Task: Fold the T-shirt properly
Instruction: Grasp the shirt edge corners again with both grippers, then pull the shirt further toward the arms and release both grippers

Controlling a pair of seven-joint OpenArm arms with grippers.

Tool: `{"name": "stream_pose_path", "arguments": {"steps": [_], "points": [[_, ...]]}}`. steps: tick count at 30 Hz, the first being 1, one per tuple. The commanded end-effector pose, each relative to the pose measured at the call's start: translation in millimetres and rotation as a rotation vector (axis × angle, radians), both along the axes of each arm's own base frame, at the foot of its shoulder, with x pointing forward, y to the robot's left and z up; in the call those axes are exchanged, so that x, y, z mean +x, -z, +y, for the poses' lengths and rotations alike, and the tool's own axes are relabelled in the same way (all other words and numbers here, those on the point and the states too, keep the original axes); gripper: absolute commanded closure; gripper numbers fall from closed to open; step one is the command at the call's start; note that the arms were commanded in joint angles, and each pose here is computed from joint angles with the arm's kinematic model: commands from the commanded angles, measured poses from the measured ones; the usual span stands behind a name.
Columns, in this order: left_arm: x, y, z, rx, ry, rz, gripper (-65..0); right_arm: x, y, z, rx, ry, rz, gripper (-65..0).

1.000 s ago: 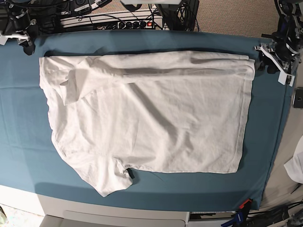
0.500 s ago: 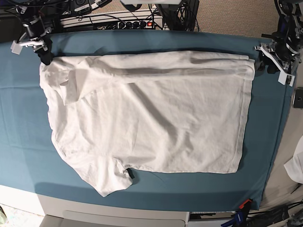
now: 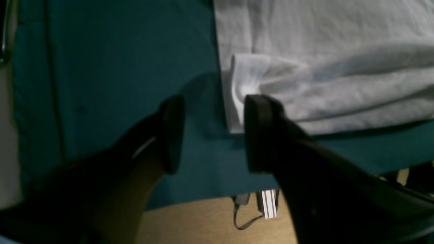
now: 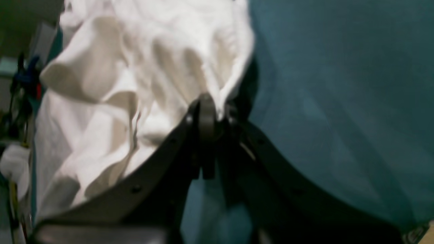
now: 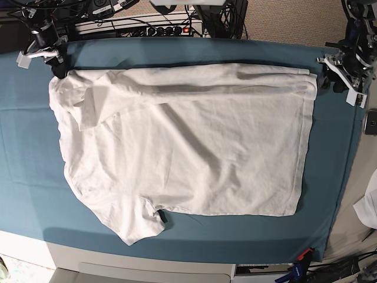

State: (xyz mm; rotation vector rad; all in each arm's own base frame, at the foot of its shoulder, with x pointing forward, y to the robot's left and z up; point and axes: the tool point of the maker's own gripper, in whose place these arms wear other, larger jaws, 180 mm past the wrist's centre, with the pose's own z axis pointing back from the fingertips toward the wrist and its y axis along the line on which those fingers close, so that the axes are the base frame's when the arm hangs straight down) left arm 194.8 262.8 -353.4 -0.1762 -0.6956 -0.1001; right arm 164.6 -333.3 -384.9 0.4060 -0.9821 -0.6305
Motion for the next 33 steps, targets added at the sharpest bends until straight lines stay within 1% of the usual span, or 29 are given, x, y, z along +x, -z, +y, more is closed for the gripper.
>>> {"name": "stream_pose_path", "arguments": {"steps": [1, 2, 4, 9, 12, 17, 20, 27, 33], "points": [[4, -9, 2, 0.014, 0.014, -0.030, -29.7, 4, -11, -2, -0.021, -0.021, -0.040, 0.0], [3, -8, 3, 0.014, 0.014, -0.021, -29.7, 5, -13, 0, -0.022, -0.029, -0.054, 0.0], [-2, -5, 1, -0.015, -0.004, 0.007, -29.7, 7, -17, 1, -0.022, -0.039, -0.074, 0.0], [-21, 1, -13, -0.111, -0.003, 0.066, -29.7, 10, -22, -4, -0.035, -0.044, -0.083, 0.0], [-28, 3, -16, -0.137, -0.004, 0.078, -29.7, 11, -23, -5, -0.039, -0.047, -0.083, 0.0], [-25, 8, -16, -0.167, -0.023, 0.081, -29.9, 11, -23, -5, -0.040, -0.047, -0.083, 0.0], [-22, 17, -18, -0.190, -0.031, 0.094, -32.6, 11, -23, -5, -0.040, -0.047, -0.083, 0.0], [-7, 33, -23, -0.245, -0.043, 0.111, -32.7, 11, -23, -5, -0.040, -0.048, -0.082, 0.0], [-8, 42, -47, -0.276, 0.023, 0.142, -32.6, 11, -23, -5, -0.040, -0.048, -0.082, 0.0]]}}
